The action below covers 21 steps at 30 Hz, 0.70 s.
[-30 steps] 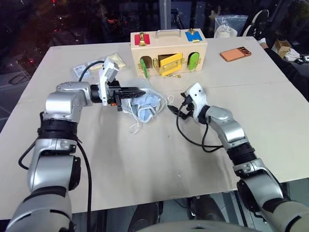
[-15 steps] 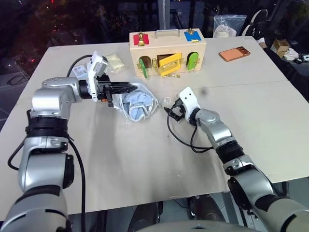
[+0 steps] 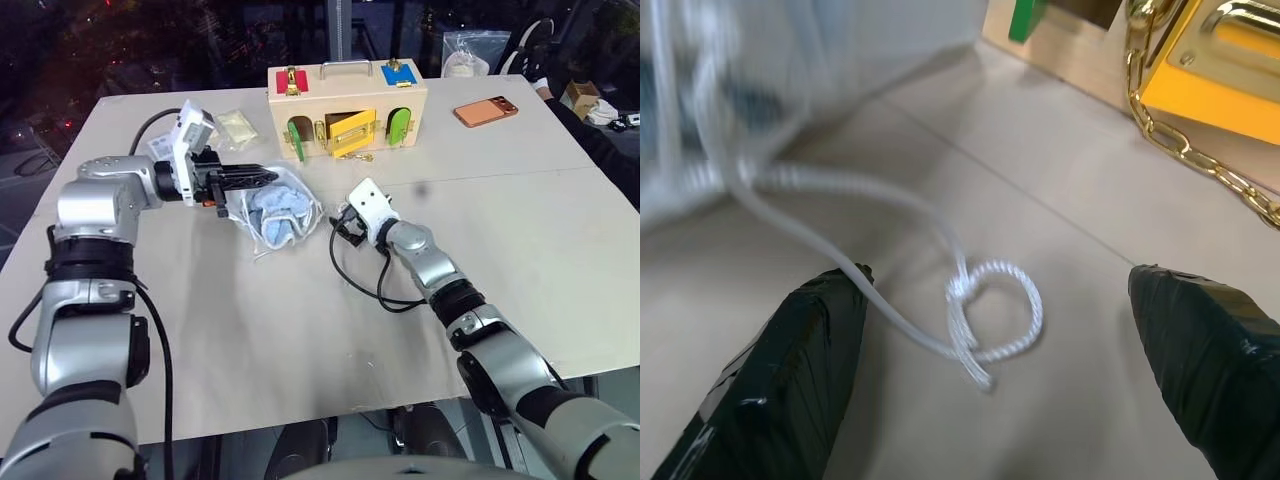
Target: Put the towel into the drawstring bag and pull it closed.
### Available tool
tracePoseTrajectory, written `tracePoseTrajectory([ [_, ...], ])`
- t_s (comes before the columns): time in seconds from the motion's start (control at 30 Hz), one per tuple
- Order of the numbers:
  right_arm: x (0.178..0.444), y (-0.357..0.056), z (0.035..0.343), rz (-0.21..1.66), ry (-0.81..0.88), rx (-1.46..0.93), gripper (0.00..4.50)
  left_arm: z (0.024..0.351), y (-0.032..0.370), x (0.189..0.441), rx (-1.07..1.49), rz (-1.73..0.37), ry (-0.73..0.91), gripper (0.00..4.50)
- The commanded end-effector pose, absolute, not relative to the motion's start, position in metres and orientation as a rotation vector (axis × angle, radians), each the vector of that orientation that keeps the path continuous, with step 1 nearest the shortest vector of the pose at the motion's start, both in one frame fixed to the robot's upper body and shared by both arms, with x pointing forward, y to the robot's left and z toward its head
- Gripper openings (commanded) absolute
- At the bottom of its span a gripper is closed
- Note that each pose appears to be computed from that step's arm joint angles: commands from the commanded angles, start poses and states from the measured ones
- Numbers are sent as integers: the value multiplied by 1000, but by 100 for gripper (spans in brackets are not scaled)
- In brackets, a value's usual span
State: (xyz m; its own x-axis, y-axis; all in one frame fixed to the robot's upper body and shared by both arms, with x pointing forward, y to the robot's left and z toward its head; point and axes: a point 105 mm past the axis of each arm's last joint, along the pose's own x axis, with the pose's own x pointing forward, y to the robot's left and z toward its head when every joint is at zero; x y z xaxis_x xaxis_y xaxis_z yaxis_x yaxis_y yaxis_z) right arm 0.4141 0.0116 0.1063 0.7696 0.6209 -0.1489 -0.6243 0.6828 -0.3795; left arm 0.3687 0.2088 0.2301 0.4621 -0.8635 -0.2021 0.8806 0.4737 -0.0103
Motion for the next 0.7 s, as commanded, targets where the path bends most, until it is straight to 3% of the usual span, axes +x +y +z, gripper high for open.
tracePoseTrajectory([
  [0.03, 422, 12, 128, 584, -101, -444, 442, 254, 216, 368, 133, -1051, 106, 0],
  [0.17, 421, 8, 137, 448, -142, -340, 324, 255, 221, 369, 126, -1029, 102, 0],
  [0.33, 418, 6, 136, 345, -135, -216, 324, 252, 220, 368, 119, -1027, 103, 0],
  [0.7, 416, 36, 129, 453, -130, -259, 324, 249, 213, 366, 105, -1047, 104, 0],
])
